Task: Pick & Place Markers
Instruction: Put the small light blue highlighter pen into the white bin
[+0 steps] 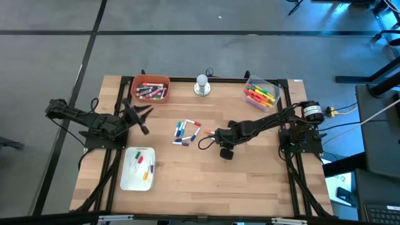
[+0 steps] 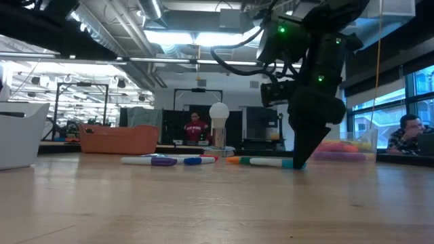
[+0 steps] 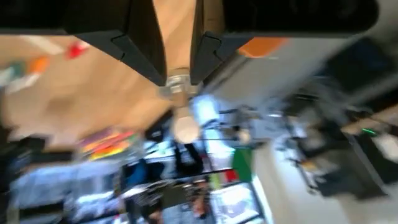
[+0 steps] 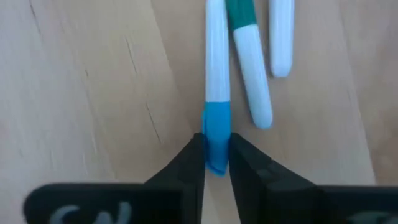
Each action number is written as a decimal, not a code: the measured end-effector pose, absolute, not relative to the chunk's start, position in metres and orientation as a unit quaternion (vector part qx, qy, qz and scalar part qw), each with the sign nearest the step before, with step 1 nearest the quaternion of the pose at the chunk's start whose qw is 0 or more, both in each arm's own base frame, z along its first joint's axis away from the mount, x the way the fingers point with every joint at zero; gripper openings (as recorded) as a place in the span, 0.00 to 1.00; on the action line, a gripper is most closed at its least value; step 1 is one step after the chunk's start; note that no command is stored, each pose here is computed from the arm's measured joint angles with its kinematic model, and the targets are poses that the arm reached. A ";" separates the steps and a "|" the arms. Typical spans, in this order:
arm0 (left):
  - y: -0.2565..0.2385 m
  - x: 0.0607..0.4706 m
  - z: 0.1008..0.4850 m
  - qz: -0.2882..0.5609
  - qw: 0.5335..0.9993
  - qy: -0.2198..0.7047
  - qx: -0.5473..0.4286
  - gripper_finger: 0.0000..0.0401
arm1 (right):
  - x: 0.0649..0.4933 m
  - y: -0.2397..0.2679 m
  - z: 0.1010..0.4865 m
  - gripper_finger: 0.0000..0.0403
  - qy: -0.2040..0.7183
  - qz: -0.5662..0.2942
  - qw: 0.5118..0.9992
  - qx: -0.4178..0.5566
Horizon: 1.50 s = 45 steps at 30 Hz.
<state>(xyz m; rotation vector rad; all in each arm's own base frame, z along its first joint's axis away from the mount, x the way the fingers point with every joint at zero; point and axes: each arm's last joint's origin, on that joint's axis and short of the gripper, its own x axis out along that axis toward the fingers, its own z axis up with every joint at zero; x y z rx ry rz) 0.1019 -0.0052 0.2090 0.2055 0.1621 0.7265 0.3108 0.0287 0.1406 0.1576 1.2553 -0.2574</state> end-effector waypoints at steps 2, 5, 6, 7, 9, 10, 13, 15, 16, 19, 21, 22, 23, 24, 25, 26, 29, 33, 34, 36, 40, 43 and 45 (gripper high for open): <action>-0.007 0.103 0.210 0.326 0.941 0.064 0.064 0.17 | 0.312 0.030 0.140 0.13 0.581 -0.123 0.801 0.082; -0.008 0.104 0.210 0.308 0.949 0.057 0.045 0.17 | 0.312 0.032 0.140 0.12 0.578 -0.127 0.802 0.085; -0.008 0.104 0.210 0.306 0.949 0.055 0.043 0.17 | 0.312 0.033 0.140 0.11 0.576 -0.129 0.803 0.083; -0.008 0.104 0.211 0.304 0.950 0.054 0.042 0.17 | 0.313 0.035 0.140 0.11 0.573 -0.130 0.805 0.081; -0.008 0.104 0.212 0.303 0.951 0.047 0.037 0.17 | 0.314 0.038 0.141 0.11 0.566 -0.125 0.811 0.079; -0.008 0.104 0.212 0.303 0.951 0.047 0.036 0.17 | 0.314 0.040 0.142 0.11 0.563 -0.119 0.814 0.078; -0.008 0.104 0.212 0.303 0.952 0.044 0.027 0.17 | 0.315 0.046 0.146 0.11 0.549 -0.100 0.826 0.075; -0.008 0.105 0.212 0.300 0.953 0.040 0.016 0.17 | 0.316 0.049 0.148 0.11 0.540 -0.089 0.834 0.072; -0.009 0.105 0.212 0.290 0.956 0.038 0.010 0.17 | 0.318 0.050 0.149 0.11 0.530 -0.082 0.841 0.069; -0.012 0.109 0.213 0.244 0.969 0.025 -0.031 0.17 | 0.323 0.053 0.154 0.11 0.501 -0.067 0.861 0.060; -0.014 0.114 0.213 0.208 0.976 0.021 -0.061 0.16 | 0.327 0.054 0.156 0.11 0.479 -0.058 0.874 0.052; -0.016 0.118 0.213 0.188 0.979 0.022 -0.071 0.16 | 0.330 0.054 0.158 0.11 0.465 -0.052 0.883 0.048; -0.017 0.122 0.213 0.169 0.982 0.023 -0.079 0.17 | 0.334 0.053 0.161 0.11 0.446 -0.047 0.893 0.043; -0.019 0.126 0.212 0.153 0.984 0.025 -0.083 0.17 | 0.338 0.052 0.163 0.11 0.427 -0.041 0.903 0.039; -0.021 0.131 0.212 0.141 0.986 0.023 -0.086 0.17 | 0.341 0.051 0.166 0.11 0.407 -0.036 0.912 0.037; -0.022 0.136 0.212 0.134 0.987 0.018 -0.089 0.18 | 0.345 0.050 0.169 0.11 0.385 -0.034 0.921 0.036; -0.026 0.152 0.211 0.132 0.988 0.004 -0.076 0.20 | 0.356 0.045 0.181 0.11 0.314 -0.032 0.948 0.038; -0.030 0.172 0.206 0.139 0.989 -0.013 -0.053 0.27 | 0.366 0.034 0.196 0.11 0.228 -0.038 0.972 0.045; -0.029 0.176 0.204 0.145 0.988 -0.017 -0.054 0.29 | 0.368 0.031 0.199 0.11 0.207 -0.040 0.976 0.047; -0.026 0.183 0.200 0.149 0.987 -0.024 -0.057 0.33 | 0.371 0.025 0.206 0.11 0.169 -0.045 0.983 0.048; -0.021 0.193 0.194 0.132 0.989 -0.028 -0.065 0.42 | 0.375 0.020 0.216 0.11 0.117 -0.034 0.992 0.044; -0.018 0.198 0.190 0.092 0.993 -0.025 -0.066 0.47 | 0.375 0.021 0.220 0.11 0.104 -0.024 0.994 0.039; -0.017 0.201 0.189 0.053 0.996 -0.024 -0.063 0.49 | 0.375 0.021 0.220 0.11 0.103 -0.022 0.994 0.039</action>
